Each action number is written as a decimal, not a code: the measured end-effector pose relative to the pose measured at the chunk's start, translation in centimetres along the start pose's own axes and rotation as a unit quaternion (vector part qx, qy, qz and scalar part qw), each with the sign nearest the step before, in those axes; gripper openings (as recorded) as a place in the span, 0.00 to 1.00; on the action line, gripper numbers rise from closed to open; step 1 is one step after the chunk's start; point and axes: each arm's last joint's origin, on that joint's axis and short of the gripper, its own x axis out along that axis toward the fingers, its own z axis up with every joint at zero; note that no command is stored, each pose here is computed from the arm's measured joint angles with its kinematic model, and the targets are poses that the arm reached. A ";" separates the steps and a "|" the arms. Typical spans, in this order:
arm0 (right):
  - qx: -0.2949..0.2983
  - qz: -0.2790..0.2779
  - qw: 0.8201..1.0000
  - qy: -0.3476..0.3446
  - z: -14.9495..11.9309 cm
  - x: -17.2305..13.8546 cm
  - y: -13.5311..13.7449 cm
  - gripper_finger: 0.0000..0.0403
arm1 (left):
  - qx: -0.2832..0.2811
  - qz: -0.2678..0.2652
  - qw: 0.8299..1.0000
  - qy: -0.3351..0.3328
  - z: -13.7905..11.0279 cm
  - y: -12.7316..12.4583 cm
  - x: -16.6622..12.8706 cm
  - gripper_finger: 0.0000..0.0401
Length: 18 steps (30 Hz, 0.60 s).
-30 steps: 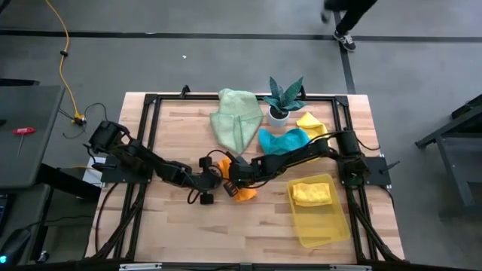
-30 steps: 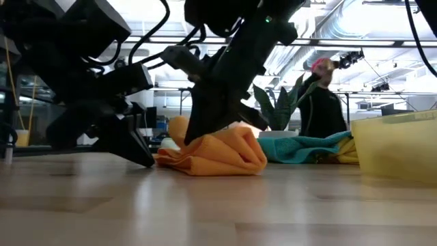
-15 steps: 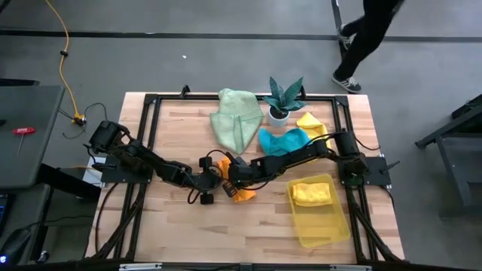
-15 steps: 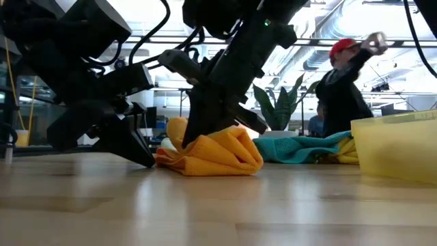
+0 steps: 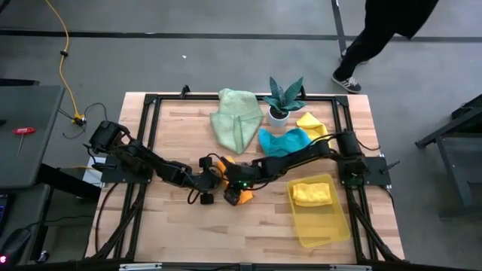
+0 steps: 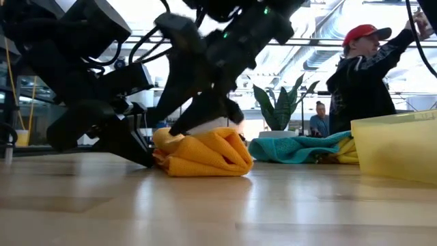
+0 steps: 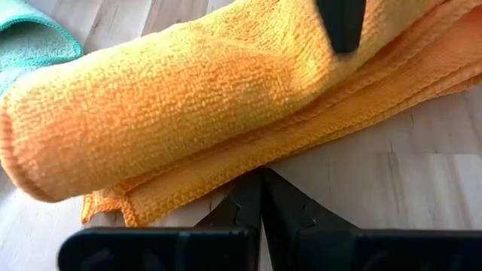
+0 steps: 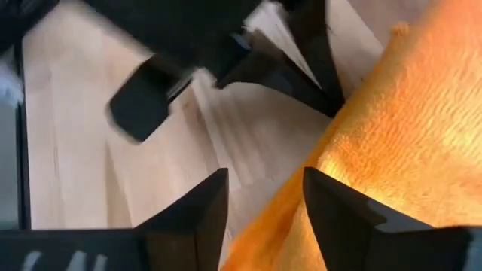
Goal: Fold microfiber towels
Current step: Fold the orange microfiber cloth
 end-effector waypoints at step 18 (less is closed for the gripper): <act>-0.165 -0.169 0.971 0.043 -5.8 -2.8 -0.3 0.05 | 0.003 -0.003 1.000 0.009 -0.1 0.0 -0.1 0.00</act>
